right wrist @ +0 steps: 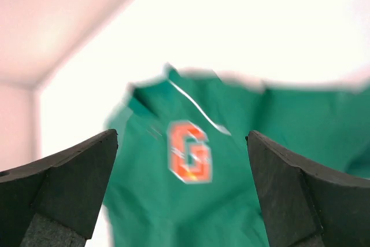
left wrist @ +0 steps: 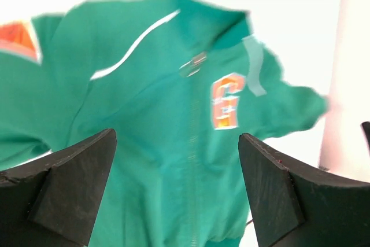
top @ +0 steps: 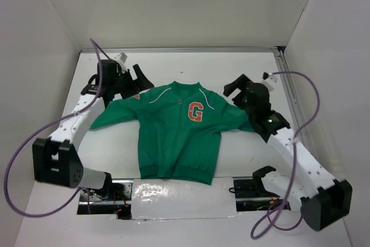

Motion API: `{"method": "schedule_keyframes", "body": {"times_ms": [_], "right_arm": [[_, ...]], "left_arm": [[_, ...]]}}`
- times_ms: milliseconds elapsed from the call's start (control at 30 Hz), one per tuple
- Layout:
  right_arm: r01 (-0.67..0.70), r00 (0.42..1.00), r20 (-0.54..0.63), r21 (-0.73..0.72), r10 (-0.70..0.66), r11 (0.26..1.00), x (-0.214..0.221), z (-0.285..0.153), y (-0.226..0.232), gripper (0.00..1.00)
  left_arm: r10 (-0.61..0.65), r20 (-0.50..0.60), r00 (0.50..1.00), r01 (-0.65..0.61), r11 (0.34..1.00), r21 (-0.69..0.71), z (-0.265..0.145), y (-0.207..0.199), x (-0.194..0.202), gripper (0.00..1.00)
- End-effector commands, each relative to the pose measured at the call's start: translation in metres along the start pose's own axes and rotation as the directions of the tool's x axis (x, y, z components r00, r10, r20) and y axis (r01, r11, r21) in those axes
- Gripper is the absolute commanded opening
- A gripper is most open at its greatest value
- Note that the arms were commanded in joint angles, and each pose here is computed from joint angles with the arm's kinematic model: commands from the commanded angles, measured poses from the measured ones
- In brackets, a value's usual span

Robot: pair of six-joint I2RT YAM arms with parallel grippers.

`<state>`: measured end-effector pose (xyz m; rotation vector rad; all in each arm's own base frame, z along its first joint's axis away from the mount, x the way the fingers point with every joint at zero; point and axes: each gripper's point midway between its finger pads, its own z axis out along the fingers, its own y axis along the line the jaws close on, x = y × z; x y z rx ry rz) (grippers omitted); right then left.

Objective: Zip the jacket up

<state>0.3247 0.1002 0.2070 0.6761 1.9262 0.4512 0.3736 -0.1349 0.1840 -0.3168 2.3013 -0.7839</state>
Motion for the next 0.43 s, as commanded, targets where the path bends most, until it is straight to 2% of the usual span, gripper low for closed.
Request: {"method": "schedule_keyframes", "body": {"times_ms": [0,33,200,400], "right_arm": [[0.006,0.984,0.177,0.003,-0.007,1.0,-0.059,-0.034,0.01,1.0],[-0.018,0.974,0.226,0.002,0.017,1.0,-0.072,-0.045,0.011,1.0],[-0.065,0.944,0.327,0.025,0.054,0.998,-0.096,-0.068,0.001,1.0],[-0.062,0.933,0.358,0.053,0.039,0.997,-0.099,-0.073,-0.007,1.0]], "left_arm": [[0.098,0.121,0.988,-0.106,0.993,0.061,-0.047,-0.036,-0.025,0.99],[0.111,0.143,0.984,-0.122,0.99,0.072,-0.056,-0.04,-0.025,0.99],[0.154,0.263,0.952,-0.175,0.983,0.056,-0.093,-0.041,-0.022,0.99],[0.179,0.321,0.93,-0.211,0.975,0.068,-0.115,-0.043,-0.016,0.99]]}}
